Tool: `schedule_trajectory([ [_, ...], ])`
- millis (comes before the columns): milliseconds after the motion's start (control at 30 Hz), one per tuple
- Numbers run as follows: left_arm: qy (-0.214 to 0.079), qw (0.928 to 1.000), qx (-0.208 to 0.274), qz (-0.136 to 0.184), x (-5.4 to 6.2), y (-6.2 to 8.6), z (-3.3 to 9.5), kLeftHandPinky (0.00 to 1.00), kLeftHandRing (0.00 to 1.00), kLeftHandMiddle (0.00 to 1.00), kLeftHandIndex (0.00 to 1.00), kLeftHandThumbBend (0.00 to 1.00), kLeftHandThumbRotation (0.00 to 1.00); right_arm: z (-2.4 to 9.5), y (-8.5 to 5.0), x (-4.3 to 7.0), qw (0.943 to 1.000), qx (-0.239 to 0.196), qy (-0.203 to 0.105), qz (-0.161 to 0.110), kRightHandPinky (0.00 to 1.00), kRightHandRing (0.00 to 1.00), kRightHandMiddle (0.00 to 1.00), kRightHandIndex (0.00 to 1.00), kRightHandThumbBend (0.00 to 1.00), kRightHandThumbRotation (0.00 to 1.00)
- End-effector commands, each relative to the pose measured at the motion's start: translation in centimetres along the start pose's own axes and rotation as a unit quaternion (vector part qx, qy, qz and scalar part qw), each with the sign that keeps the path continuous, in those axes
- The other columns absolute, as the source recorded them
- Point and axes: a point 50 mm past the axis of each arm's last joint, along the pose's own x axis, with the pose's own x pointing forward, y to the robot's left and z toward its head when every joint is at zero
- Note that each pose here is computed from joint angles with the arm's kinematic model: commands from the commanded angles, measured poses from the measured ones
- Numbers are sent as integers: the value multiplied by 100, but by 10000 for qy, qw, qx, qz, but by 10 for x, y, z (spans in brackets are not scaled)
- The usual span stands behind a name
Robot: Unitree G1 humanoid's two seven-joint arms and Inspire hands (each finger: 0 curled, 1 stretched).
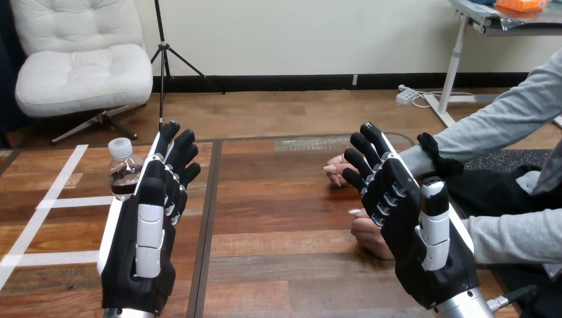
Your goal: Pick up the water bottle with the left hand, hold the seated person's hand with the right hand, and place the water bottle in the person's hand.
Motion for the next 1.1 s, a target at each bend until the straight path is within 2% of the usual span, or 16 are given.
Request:
schedule_trajectory([
  [0, -147, 9998, -101, -48, 5, -5, 4, 92, 94, 93, 96, 75, 100, 10, 1, 9, 9994, -118, -305, 105, 100, 100, 100, 100, 92, 100],
  [400, -166, 9998, 24, -89, 6, -3, 5, 91, 93, 93, 95, 77, 100, 10, 1, 9, 9994, -86, -312, 111, 100, 100, 100, 100, 91, 100],
  [533, -189, 9996, 185, -133, 7, 0, 6, 85, 92, 92, 95, 77, 100, 10, 1, 9, 9995, -76, -303, 102, 100, 100, 100, 100, 91, 100],
  [667, -239, 9994, 223, -150, 12, 9, 10, 75, 87, 91, 93, 77, 98, 10, 1, 9, 9995, -68, -297, 84, 100, 100, 100, 100, 91, 100],
  [833, -342, 9984, 432, -89, 18, 18, 16, 69, 83, 89, 92, 76, 96, 10, 1, 9, 9994, -106, -302, 87, 100, 100, 100, 100, 91, 100],
  [900, -392, 9980, 501, -37, 20, 22, 19, 68, 82, 88, 91, 76, 95, 10, 1, 9, 9995, -108, -296, 87, 100, 100, 100, 100, 90, 100],
  [1067, -542, 9962, 671, 115, 24, 30, 25, 75, 81, 85, 90, 76, 95, 10, 1, 9, 9995, -80, -275, 103, 100, 100, 100, 100, 91, 100],
])
